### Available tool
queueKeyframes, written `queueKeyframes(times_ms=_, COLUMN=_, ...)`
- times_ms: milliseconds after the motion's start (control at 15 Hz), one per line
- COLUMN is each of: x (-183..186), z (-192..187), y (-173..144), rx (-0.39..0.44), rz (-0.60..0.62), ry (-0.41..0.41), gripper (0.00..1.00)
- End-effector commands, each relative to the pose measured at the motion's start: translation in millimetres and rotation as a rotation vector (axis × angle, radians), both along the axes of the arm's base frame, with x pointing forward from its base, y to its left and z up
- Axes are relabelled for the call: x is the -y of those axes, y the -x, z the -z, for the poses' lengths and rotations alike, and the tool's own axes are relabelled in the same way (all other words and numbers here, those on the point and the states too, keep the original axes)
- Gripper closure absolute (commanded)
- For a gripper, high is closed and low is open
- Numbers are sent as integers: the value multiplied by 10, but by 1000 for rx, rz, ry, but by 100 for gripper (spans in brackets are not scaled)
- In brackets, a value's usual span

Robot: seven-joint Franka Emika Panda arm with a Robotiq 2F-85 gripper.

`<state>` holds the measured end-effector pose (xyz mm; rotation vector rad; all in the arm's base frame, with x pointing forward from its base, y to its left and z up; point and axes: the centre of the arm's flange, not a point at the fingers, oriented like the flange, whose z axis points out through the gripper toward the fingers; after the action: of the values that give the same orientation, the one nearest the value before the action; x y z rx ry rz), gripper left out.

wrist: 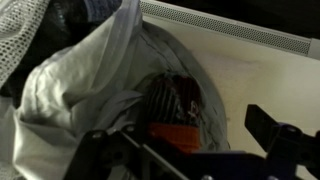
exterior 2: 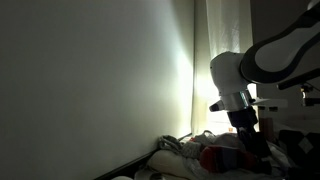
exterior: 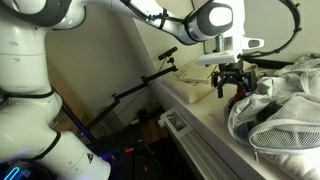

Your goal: Remove the socks away from the grey bag

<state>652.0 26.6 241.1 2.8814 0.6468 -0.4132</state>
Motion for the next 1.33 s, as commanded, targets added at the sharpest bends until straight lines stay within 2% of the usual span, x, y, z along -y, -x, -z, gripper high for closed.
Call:
queueKeyframes(times_ms=0, x=49, z=-10, y=-85, rx=-24, rz=-5, ry=26, gripper=0)
queueKeyframes(times_ms=400, x=220, z=-33, y=-156, rx=-10, rz=12, ry=57, gripper=0)
queueKeyframes(times_ms=800, x=345, z=24, y=-244, rx=-22, rz=18, ry=40, gripper=0)
queueKeyframes(times_ms=867, x=372, z=30, y=-253, rx=-20, rz=21, ry=37, gripper=25)
queueKeyframes(times_ms=1000, x=422, z=46, y=-267, rx=-21, rz=27, ry=41, gripper=34)
queueKeyframes(times_ms=1267, x=449, z=74, y=-272, rx=-24, rz=26, ry=48, gripper=66)
